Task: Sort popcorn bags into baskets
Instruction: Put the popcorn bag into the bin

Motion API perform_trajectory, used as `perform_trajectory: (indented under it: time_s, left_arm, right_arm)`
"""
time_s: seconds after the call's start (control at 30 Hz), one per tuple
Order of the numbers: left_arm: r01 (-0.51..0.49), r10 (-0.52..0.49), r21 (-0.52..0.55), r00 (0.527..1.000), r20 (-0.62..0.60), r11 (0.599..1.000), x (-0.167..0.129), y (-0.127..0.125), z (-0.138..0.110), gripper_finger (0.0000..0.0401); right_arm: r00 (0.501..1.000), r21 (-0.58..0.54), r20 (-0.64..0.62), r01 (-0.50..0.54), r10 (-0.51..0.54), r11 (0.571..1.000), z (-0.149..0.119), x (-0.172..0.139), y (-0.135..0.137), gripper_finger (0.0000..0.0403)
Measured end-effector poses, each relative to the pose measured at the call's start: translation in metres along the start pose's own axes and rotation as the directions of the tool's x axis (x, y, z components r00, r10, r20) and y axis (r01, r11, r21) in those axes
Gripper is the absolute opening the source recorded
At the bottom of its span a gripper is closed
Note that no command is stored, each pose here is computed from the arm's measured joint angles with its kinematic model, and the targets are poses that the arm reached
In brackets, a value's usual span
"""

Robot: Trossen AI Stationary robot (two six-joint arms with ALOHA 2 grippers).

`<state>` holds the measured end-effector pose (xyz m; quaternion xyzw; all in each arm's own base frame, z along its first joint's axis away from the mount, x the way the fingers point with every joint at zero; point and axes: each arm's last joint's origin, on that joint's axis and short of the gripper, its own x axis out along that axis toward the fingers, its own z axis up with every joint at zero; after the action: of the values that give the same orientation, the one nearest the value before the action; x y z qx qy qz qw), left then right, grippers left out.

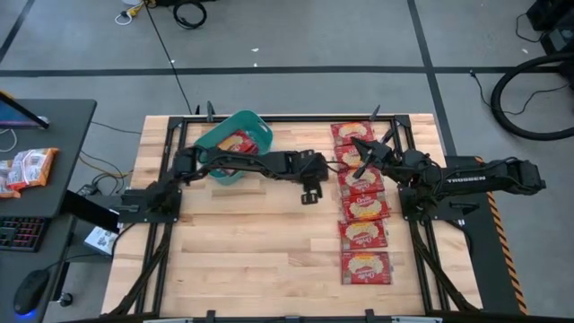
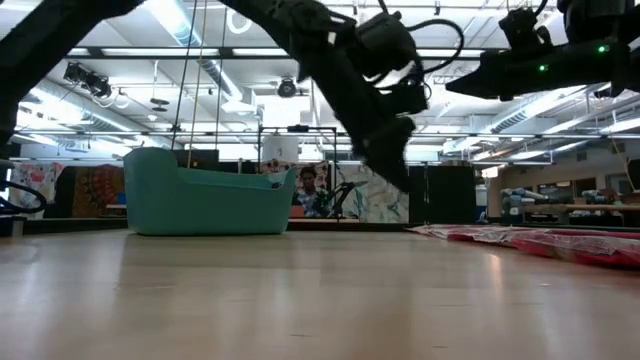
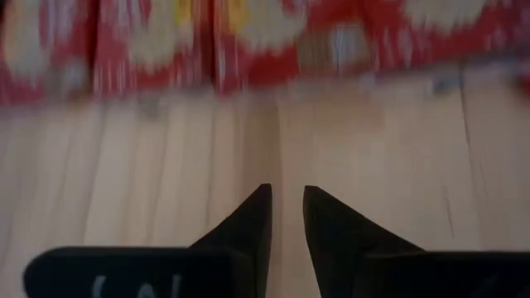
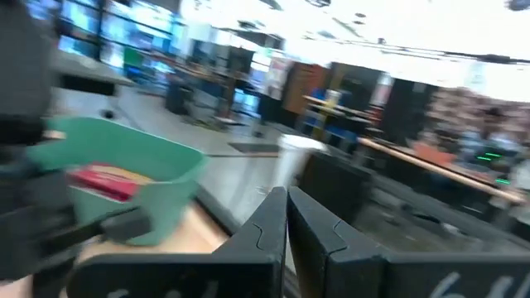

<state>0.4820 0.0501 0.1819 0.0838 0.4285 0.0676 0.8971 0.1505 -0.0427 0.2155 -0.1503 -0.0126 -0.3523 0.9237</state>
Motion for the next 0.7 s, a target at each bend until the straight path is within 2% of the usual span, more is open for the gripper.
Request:
perform_trajectory:
  time_s: [0.23, 0.47, 0.57, 0.7]
  left_arm:
    - [0.057, -0.045, -0.053, 0.977, 0.210, 0.997, 0.030, 0.004, 0.006, 0.0075]
    - [0.052, -0.024, -0.073, 0.940, 0.340, 0.996, 0.036, 0.004, 0.014, 0.0075]
    - [0.048, -0.008, -0.087, 0.910, 0.416, 0.995, 0.046, 0.004, 0.016, 0.0075]
    - [0.053, 0.003, -0.119, 0.903, 0.430, 0.992, 0.063, 0.004, 0.007, 0.0069]
  right_arm:
    - [0.994, -0.015, 0.038, 0.107, -0.106, 0.994, 0.011, -0.007, -0.004, 0.0020]
    - [0.966, -0.009, 0.009, 0.258, -0.258, 0.966, 0.018, -0.017, -0.009, 0.0020]
    - [0.969, 0.007, 0.018, 0.248, -0.248, 0.969, 0.020, -0.021, -0.009, 0.0020]
    - [0.981, -0.008, 0.037, 0.191, -0.190, 0.982, 0.023, -0.026, -0.005, 0.0020]
